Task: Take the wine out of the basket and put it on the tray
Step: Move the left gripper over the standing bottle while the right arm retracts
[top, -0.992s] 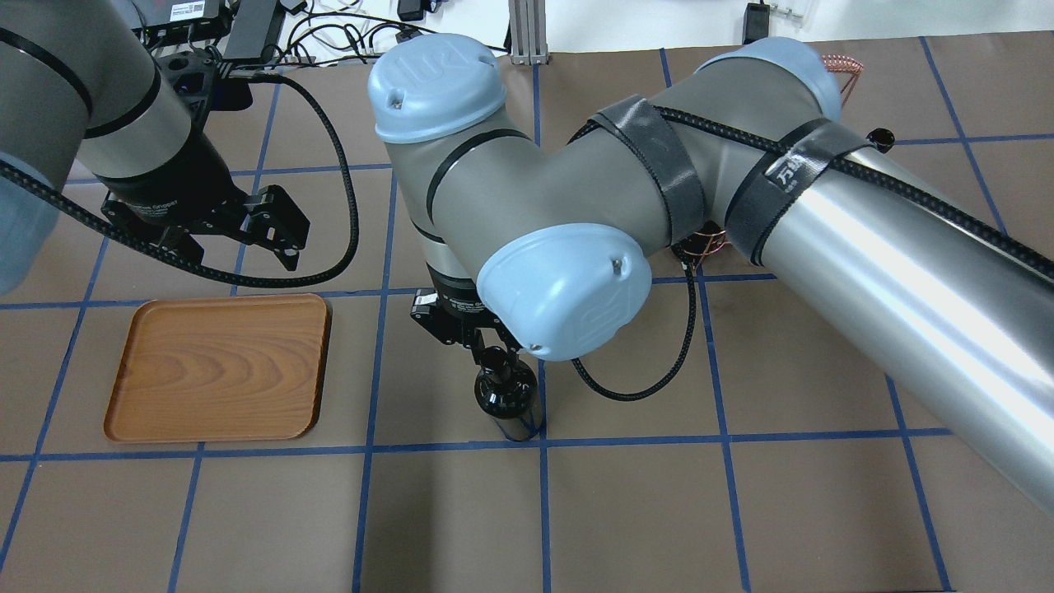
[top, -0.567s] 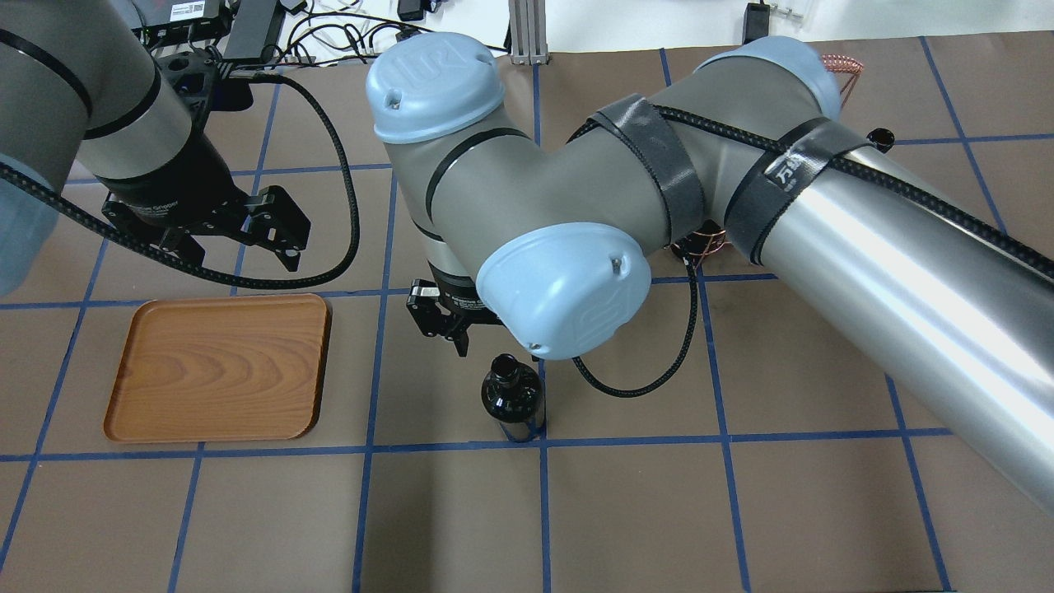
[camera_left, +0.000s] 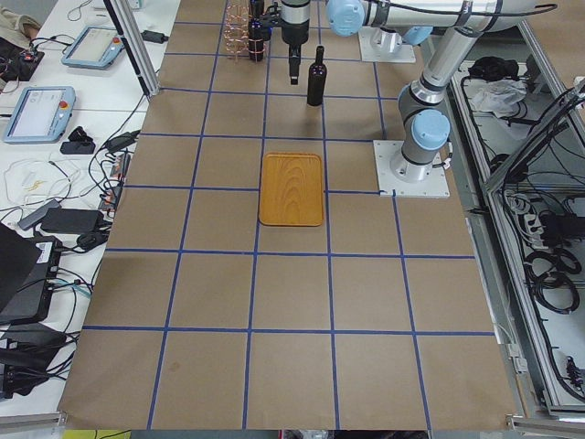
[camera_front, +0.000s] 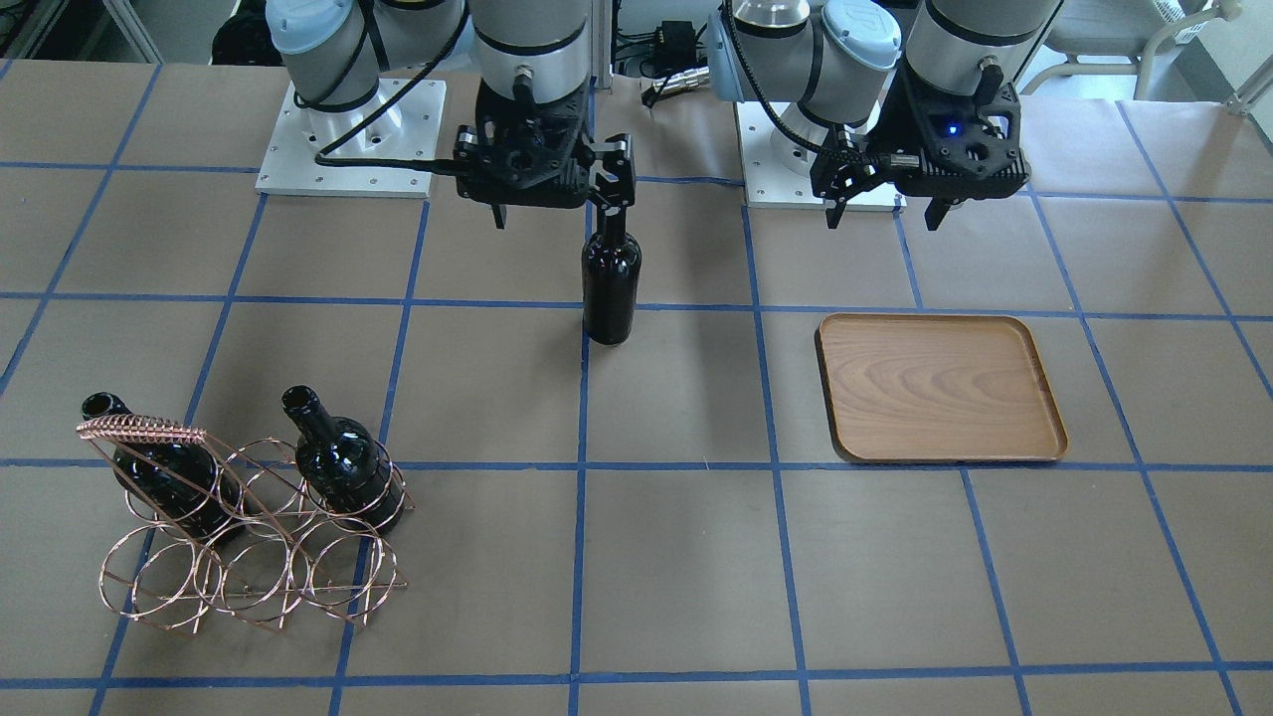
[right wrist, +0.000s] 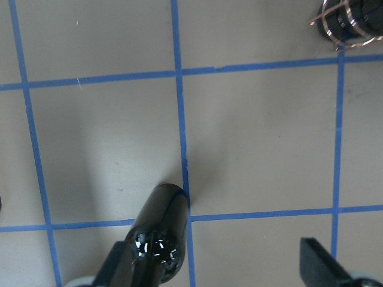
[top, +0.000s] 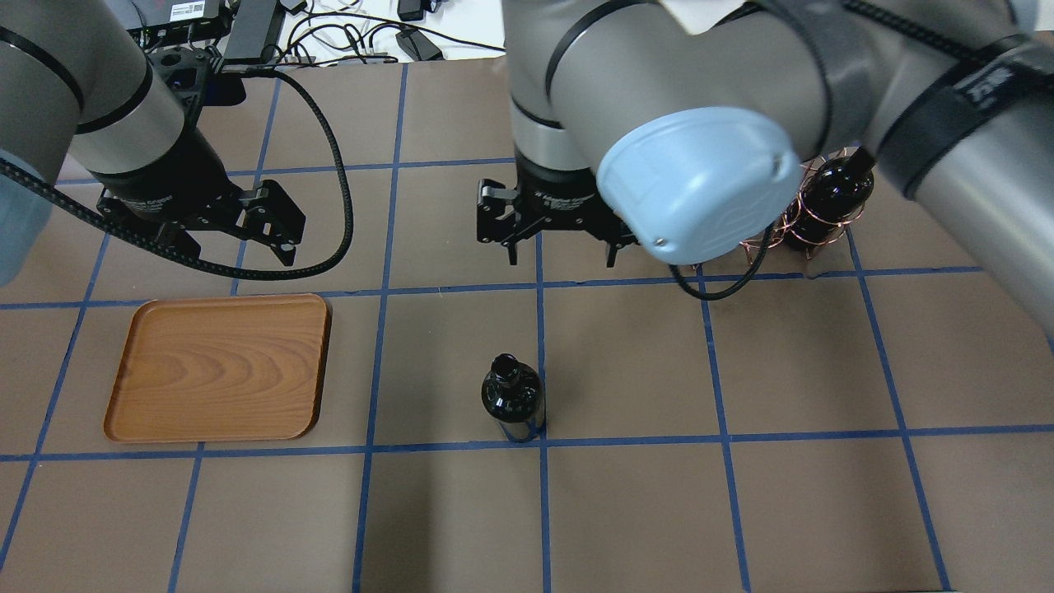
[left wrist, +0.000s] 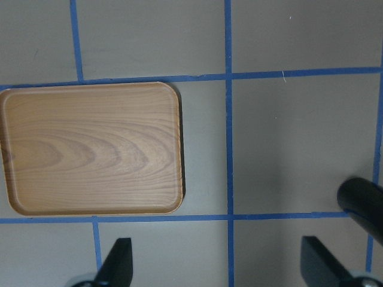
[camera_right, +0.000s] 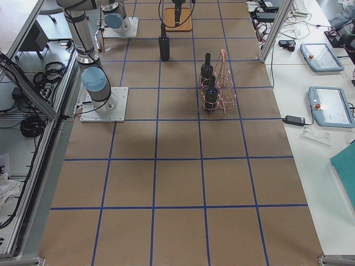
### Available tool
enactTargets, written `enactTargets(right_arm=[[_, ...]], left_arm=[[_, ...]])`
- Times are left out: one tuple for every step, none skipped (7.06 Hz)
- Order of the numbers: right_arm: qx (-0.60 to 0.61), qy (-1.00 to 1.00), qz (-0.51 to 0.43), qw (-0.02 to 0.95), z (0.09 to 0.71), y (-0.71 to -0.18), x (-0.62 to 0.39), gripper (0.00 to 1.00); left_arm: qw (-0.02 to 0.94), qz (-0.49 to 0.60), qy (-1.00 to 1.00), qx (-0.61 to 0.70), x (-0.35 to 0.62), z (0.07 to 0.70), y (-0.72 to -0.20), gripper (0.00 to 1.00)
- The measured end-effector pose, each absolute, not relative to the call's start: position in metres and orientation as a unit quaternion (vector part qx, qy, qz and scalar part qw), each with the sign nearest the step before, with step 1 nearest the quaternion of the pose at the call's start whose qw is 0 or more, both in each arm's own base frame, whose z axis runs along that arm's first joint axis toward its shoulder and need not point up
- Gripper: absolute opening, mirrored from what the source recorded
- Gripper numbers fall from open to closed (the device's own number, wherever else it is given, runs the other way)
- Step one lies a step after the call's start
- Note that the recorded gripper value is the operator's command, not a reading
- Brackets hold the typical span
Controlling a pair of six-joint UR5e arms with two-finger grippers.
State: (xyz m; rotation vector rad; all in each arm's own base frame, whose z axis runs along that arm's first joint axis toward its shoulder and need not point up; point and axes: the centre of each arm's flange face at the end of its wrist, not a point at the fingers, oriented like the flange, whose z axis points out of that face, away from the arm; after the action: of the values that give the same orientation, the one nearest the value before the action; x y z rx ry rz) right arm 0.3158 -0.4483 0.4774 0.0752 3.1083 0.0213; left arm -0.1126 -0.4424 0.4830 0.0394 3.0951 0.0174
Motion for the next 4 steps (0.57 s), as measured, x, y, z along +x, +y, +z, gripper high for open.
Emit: enactTargets(right_arm=[[0.012, 1.000, -0.011, 0.016, 0.495, -0.458, 0.281, 1.00], [0.000, 1.000, -0.029, 0.007, 0.509, -0.466, 0.248, 1.00], [-0.007, 0.999, -0.041, -0.004, 0.520, -0.470, 0.222, 1.00], [-0.006, 0.999, -0.049, -0.009, 0.527, -0.473, 0.206, 1.00]], left_arm=[[0.015, 0.004, 1.000, 0.017, -0.125, 0.482, -0.442, 1.00], [0.004, 0.003, 1.000, 0.024, -0.149, 0.482, -0.437, 1.00], [0.000, 0.003, 0.999, 0.037, -0.180, 0.481, -0.426, 1.00], [-0.002, 0.004, 0.999, 0.050, -0.211, 0.480, -0.412, 1.00]])
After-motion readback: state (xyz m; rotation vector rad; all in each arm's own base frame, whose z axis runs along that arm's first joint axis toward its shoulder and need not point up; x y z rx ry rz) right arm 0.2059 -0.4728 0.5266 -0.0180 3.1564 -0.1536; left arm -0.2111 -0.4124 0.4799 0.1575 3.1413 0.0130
